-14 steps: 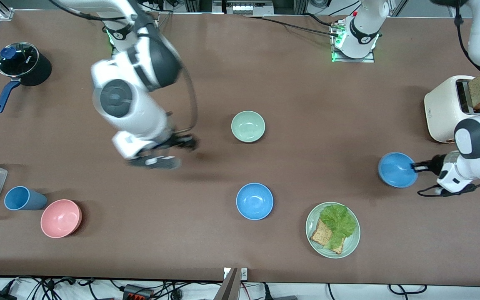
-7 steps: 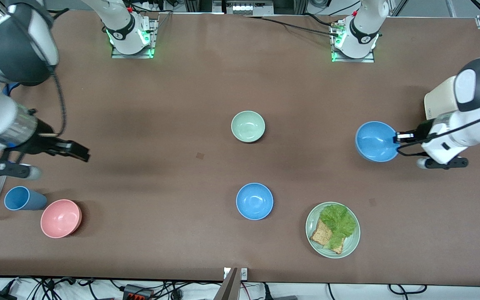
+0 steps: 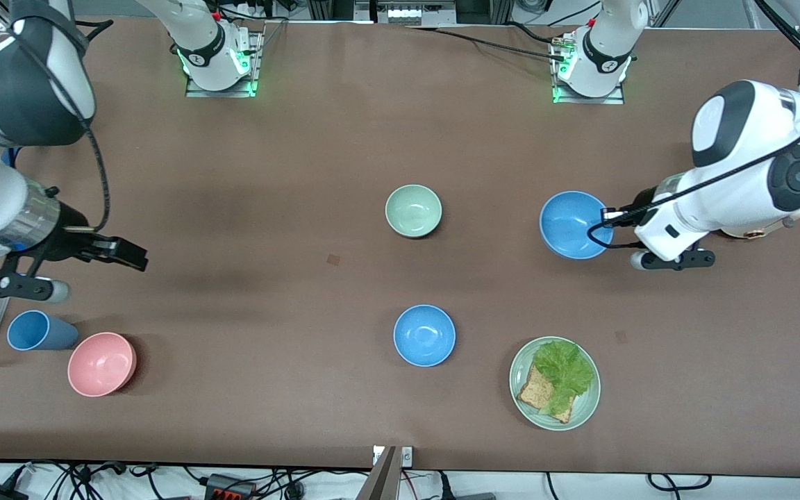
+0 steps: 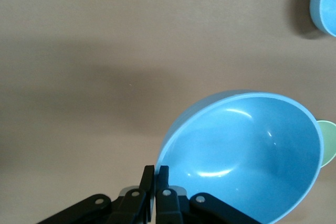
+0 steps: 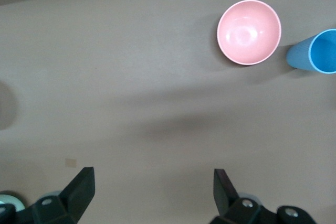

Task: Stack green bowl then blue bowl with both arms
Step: 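Carry the blue bowl with the left gripper over the green bowl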

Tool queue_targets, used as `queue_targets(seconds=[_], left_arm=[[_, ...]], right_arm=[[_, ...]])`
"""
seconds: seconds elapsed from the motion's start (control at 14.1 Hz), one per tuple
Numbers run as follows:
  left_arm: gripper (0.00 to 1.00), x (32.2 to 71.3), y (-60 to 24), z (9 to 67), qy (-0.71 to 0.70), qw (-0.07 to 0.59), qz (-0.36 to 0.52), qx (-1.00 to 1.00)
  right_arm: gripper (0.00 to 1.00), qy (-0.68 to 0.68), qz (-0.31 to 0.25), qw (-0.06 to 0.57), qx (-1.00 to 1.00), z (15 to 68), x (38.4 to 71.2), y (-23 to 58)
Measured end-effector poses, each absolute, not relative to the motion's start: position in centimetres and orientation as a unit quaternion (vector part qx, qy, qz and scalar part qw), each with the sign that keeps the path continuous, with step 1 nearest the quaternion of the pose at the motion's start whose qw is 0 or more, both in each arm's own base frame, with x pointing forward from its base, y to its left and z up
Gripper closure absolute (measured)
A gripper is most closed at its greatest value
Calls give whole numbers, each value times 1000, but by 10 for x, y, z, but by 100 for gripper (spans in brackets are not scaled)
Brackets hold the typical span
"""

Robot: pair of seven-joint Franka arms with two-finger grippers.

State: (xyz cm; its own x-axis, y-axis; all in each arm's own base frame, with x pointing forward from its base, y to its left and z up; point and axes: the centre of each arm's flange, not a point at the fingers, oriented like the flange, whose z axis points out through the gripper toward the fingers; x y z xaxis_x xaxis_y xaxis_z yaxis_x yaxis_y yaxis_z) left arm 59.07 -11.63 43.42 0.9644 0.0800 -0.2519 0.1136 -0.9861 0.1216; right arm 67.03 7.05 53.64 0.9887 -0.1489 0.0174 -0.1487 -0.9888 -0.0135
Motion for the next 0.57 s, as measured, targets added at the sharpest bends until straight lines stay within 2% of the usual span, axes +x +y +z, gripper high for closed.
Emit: queue_targets(seconds=[0.57], left_arm=[[95, 558, -223, 459, 97, 82, -134, 983]], right_arm=[[0, 26, -18, -4, -1000, 553, 654, 23]])
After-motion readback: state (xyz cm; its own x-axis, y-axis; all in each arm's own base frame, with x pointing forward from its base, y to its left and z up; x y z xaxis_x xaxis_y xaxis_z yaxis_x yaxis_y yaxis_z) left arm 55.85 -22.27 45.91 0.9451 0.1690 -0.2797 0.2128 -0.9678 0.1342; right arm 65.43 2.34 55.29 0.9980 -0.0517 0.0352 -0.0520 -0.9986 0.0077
